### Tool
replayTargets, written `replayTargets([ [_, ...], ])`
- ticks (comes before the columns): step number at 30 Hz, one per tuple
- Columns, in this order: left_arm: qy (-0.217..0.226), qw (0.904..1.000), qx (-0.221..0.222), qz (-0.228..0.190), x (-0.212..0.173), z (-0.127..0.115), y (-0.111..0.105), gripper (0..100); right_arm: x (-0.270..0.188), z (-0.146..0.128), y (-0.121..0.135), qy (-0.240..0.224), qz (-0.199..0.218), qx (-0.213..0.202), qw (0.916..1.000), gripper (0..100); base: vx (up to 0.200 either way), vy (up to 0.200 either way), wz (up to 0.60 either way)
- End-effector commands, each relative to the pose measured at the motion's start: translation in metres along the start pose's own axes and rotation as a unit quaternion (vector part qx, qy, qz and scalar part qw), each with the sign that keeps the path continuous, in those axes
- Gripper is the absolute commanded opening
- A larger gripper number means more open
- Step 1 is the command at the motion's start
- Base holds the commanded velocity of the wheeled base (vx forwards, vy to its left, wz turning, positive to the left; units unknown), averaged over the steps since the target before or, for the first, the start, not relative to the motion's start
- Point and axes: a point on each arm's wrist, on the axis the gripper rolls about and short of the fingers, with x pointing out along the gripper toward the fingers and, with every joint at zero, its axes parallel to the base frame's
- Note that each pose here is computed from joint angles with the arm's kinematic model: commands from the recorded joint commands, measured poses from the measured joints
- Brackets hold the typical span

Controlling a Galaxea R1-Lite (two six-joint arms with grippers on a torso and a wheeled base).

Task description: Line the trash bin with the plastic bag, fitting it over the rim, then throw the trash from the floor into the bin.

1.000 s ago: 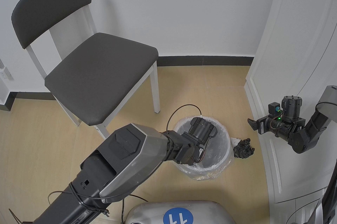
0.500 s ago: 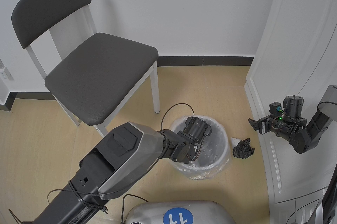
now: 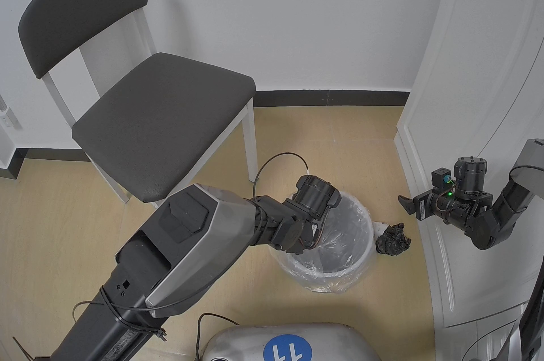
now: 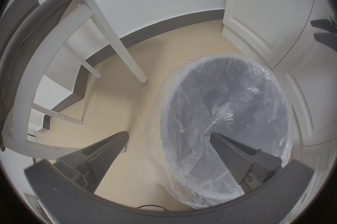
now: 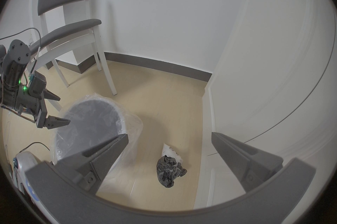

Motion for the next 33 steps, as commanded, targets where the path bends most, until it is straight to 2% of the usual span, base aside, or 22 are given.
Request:
replayTargets([
  [1, 0.004, 1.0, 0.0, 0.003, 0.002, -0.002, 0.003, 100, 0.0, -0.001, 0.001, 0.002, 0.001, 0.0, 1.0, 100, 0.0, 0.0, 0.0],
  [15, 0.021, 0.9995, -0.022, 0.013, 0.009, -0.006, 0.017, 100, 0.0, -0.002, 0.001, 0.003, 0.001, -0.001, 1.0, 100, 0.0, 0.0, 0.0],
  [25, 0.046, 0.9981, -0.031, 0.024, -0.002, -0.014, 0.038, 100, -0.001, -0.001, 0.0, 0.001, 0.0, -0.001, 1.0, 100, 0.0, 0.0, 0.0],
  [33, 0.059, 0.996, -0.063, 0.021, -0.004, -0.017, 0.05, 100, 0.0, -0.003, 0.001, 0.004, 0.002, -0.003, 1.0, 100, 0.0, 0.0, 0.0],
])
